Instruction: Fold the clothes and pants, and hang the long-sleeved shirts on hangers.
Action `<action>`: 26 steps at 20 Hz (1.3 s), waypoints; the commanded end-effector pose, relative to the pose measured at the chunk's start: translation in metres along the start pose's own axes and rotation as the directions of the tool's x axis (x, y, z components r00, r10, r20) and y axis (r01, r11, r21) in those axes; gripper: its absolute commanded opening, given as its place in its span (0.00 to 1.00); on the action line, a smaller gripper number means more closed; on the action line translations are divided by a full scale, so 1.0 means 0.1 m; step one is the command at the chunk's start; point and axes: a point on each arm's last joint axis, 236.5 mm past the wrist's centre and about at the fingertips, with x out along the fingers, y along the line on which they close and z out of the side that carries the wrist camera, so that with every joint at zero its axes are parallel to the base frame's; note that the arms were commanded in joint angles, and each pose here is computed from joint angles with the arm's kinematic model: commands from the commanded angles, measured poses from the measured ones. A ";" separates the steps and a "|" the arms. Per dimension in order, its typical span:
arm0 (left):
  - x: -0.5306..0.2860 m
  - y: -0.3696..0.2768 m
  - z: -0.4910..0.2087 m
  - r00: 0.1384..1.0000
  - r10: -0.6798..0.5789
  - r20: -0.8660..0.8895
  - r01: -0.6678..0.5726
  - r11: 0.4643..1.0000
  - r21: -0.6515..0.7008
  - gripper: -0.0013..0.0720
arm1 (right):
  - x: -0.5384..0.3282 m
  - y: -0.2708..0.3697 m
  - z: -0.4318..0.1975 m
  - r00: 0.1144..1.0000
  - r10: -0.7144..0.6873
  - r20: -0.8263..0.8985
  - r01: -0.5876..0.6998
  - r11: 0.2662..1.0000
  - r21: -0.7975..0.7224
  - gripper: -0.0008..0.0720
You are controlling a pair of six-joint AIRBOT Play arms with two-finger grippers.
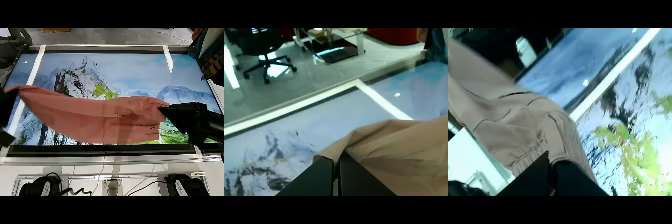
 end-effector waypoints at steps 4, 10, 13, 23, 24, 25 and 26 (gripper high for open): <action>0.73 -0.15 -1.23 0.974 -0.191 -0.118 0.127 0.903 -0.410 0.03 | 0.37 -0.92 -0.40 0.986 -0.139 -0.094 0.153 0.972 0.176 0.04; 1.65 -0.23 -2.29 0.943 -0.230 -0.241 0.101 0.886 -0.453 0.03 | 1.09 -1.62 -1.19 0.930 -0.210 -0.302 0.267 0.950 0.160 0.04; 1.91 -0.54 -2.60 0.917 -0.258 -0.303 0.122 0.908 -0.401 0.03 | 1.32 -1.74 -1.26 0.915 -0.274 -0.295 0.301 0.953 0.048 0.04; 1.95 -0.81 -2.49 0.920 -0.278 -0.275 0.097 0.844 -0.527 0.03 | 0.59 -3.00 -1.16 0.705 -0.654 -0.273 0.657 0.748 -0.095 0.04; 1.86 -1.04 -2.57 0.876 -0.378 -0.301 0.150 0.805 -0.573 0.02 | 0.48 -3.04 -1.35 0.673 -0.649 -0.356 0.666 0.741 -0.093 0.04; 1.75 -1.24 -2.68 0.822 -0.460 -0.336 0.180 0.769 -0.613 0.02 | 0.37 -3.03 -1.61 0.629 -0.626 -0.461 0.667 0.739 -0.092 0.04; 1.67 -1.37 -2.80 0.772 -0.514 -0.375 0.175 0.739 -0.651 0.02 | 0.28 -2.97 -1.85 0.588 -0.585 -0.558 0.663 0.744 -0.082 0.04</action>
